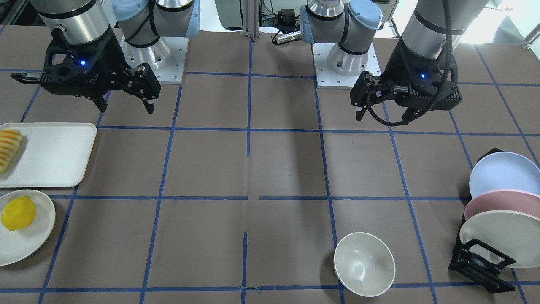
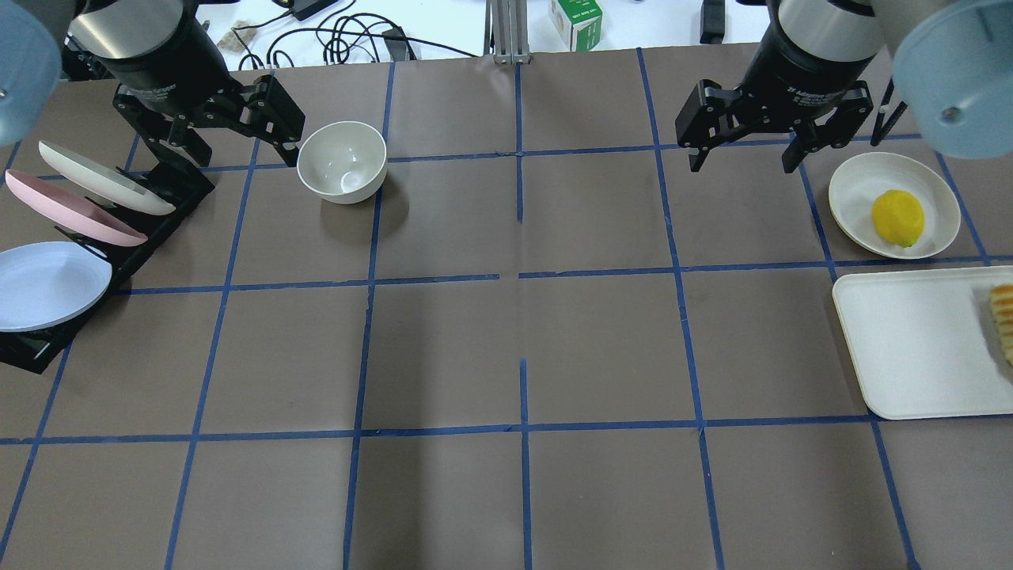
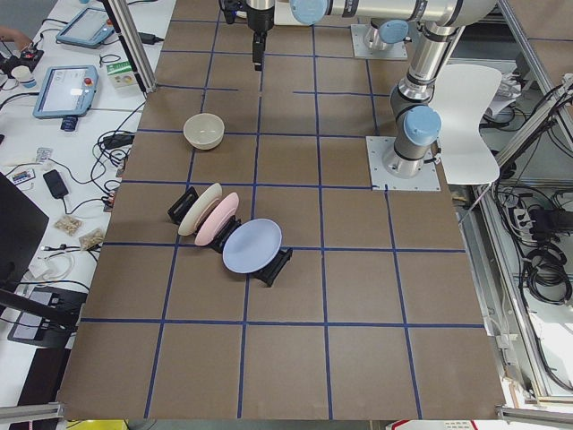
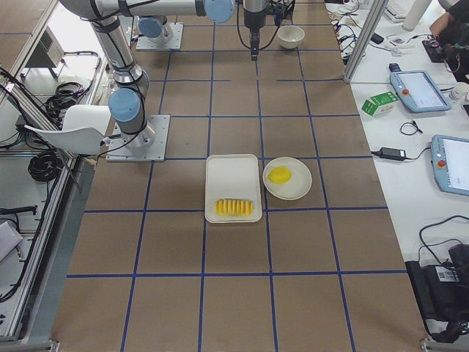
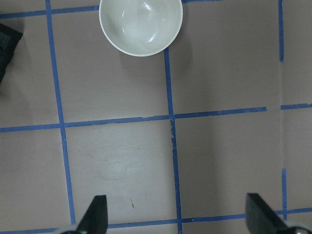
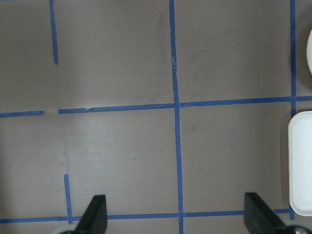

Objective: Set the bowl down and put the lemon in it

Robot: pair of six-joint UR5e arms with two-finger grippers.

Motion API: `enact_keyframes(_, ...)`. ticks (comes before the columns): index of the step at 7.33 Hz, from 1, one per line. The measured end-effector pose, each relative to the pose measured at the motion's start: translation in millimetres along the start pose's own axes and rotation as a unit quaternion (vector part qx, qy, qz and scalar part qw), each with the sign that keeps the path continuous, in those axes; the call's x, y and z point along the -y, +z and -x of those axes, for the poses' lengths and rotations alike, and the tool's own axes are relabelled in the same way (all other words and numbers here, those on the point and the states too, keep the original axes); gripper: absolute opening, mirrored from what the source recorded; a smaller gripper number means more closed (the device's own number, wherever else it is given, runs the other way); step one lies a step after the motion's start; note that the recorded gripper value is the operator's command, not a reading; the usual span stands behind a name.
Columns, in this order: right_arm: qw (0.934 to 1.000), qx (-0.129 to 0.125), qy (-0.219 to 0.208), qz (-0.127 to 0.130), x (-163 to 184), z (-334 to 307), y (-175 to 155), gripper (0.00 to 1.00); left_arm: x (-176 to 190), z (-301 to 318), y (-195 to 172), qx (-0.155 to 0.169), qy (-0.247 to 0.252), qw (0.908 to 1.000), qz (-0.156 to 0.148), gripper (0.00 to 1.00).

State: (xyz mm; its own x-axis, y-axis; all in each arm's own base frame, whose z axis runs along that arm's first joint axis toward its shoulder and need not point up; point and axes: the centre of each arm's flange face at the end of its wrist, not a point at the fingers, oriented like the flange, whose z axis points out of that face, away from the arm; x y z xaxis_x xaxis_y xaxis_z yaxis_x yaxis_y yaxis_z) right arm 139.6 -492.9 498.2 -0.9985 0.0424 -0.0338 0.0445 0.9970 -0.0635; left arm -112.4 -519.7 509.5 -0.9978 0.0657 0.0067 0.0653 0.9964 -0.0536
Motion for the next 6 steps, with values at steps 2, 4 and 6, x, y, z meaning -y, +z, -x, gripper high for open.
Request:
enact_keyframes(2, 1.0000, -0.001, 0.000, 0.000, 0, 0, 0, 1.00, 0, 0, 1, -0.001, 0.000, 1.0000, 0.001, 1.00)
enact_keyframes(4, 1.0000, -0.002, 0.000, -0.002, -2, -1, -3, 1.00, -1, -1, 1, -0.001, 0.001, 1.0000, 0.001, 1.00)
enact_keyframes(6, 0.9999, -0.004, 0.012, -0.008, 9, -14, -5, 1.00, -1, -1, 7, 0.000, 0.001, 1.0000, 0.007, 1.00)
